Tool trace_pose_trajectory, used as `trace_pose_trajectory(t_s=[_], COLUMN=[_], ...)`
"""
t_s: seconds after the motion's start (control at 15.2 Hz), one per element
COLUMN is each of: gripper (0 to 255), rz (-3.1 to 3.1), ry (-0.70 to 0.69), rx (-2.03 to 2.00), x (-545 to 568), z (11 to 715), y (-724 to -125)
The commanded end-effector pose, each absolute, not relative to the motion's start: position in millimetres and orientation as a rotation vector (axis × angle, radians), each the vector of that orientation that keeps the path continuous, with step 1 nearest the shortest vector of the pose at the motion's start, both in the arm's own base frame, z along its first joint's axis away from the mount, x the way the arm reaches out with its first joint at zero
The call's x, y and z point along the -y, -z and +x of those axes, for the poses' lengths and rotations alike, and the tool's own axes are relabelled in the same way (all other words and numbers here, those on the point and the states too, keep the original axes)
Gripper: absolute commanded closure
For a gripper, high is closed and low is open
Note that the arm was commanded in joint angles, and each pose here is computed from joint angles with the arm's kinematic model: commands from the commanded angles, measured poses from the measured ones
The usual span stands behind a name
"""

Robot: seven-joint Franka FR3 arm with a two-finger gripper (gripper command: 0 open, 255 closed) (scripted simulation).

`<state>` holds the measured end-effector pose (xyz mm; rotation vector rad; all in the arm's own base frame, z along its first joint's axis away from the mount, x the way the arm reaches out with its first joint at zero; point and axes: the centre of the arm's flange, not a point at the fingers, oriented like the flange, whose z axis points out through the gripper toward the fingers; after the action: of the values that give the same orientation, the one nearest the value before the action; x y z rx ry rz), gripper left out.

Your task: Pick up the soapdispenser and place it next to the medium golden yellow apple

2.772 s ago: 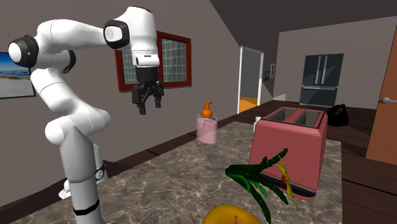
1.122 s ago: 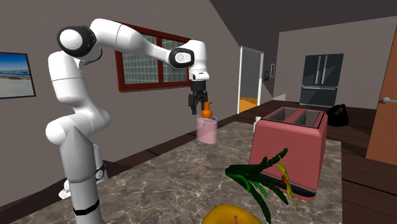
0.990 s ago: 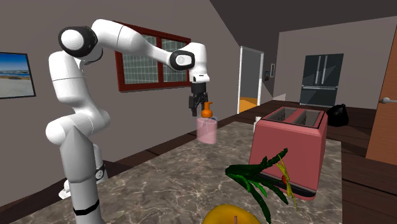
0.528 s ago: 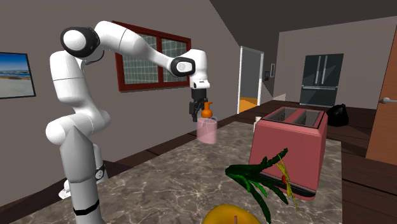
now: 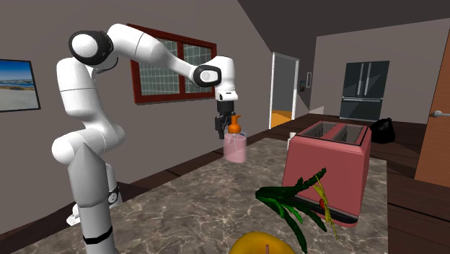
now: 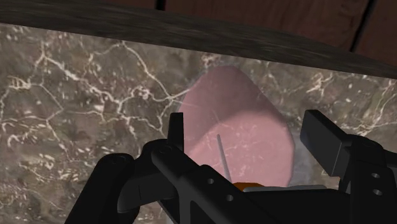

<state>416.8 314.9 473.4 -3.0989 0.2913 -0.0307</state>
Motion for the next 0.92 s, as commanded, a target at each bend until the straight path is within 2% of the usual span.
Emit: trace_pose_trajectory(t_s=[0.0, 0.4, 0.86], gripper=[255, 255, 255], rz=[-3.099, -3.099, -3.099], ry=[0.031, 0.031, 0.031], rx=[-0.291, -0.291, -0.291], x=[-314.9, -314.9, -314.9], z=[416.8, 416.8, 416.8], y=[-473.6, -473.5, -510.5])
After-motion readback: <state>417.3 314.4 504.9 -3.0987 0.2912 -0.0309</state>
